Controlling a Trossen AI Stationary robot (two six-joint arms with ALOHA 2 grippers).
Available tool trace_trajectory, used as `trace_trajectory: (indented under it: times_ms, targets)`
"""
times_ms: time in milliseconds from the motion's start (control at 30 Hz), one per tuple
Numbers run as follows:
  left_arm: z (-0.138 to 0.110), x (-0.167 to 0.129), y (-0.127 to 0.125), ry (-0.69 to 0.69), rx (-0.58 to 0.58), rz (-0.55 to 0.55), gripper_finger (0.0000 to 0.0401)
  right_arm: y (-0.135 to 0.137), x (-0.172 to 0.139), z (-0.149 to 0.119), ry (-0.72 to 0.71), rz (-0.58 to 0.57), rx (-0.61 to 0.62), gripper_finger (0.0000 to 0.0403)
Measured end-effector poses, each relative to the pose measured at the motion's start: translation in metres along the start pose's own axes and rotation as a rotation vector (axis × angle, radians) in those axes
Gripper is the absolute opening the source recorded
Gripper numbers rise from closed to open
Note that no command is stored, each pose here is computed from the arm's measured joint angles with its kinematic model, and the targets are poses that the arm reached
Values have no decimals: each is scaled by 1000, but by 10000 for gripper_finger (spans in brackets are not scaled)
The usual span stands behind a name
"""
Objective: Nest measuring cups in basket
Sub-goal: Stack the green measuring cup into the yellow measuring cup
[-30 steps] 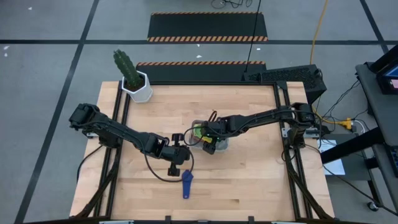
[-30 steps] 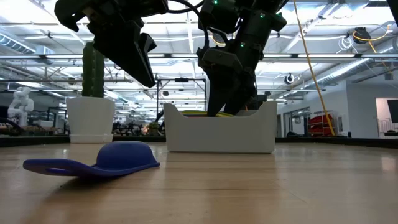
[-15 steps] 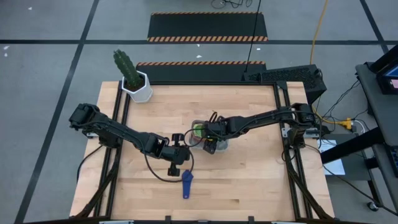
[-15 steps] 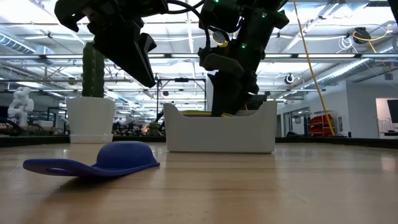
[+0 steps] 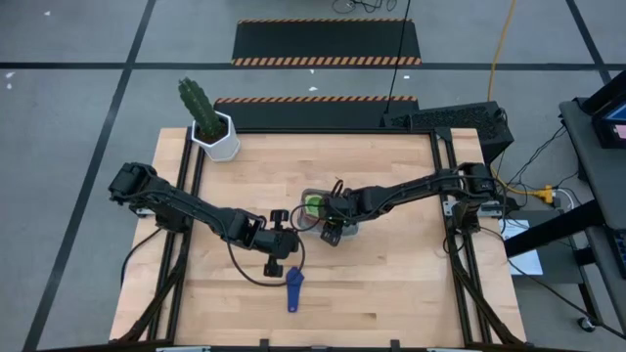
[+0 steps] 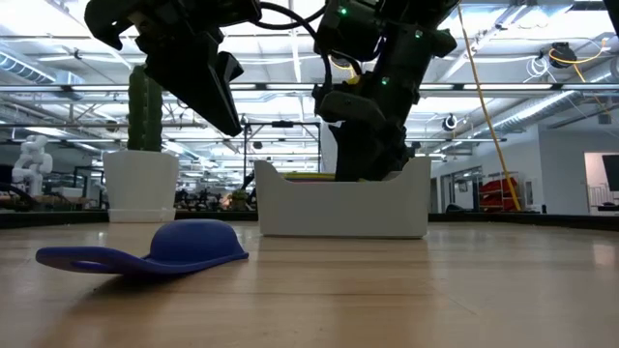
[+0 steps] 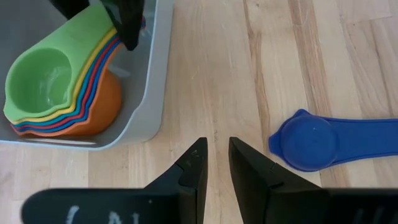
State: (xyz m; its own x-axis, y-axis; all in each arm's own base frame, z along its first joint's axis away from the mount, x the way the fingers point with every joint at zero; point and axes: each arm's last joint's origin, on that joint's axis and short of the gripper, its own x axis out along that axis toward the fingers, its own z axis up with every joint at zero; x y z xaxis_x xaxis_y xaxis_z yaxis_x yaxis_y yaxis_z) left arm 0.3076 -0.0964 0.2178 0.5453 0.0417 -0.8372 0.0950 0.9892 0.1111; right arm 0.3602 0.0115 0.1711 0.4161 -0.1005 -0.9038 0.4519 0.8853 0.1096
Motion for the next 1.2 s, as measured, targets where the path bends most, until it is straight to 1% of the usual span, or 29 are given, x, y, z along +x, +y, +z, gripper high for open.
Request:
trace_trajectory:
  times_ms: [167, 300, 600, 733, 867, 1200]
  targets:
    - [0, 0, 0, 0, 0, 0, 69, 1, 0, 0, -23, -32, -7, 233]
    - [0, 0, 0, 0, 0, 0, 69, 0, 0, -1, -14, -39, -13, 227]
    - [0, 0, 0, 0, 0, 0, 69, -1, 0, -3, 1, -51, -56, 162]
    - [0, 0, 0, 0, 0, 0, 69, -2, 0, -3, 2, -80, -74, 149]
    - [0, 0, 0, 0, 0, 0, 69, -5, 0, -3, 7, -96, -88, 155]
    - [0, 0, 0, 0, 0, 1, 69, -5, -7, -1, -18, -100, -103, 209]
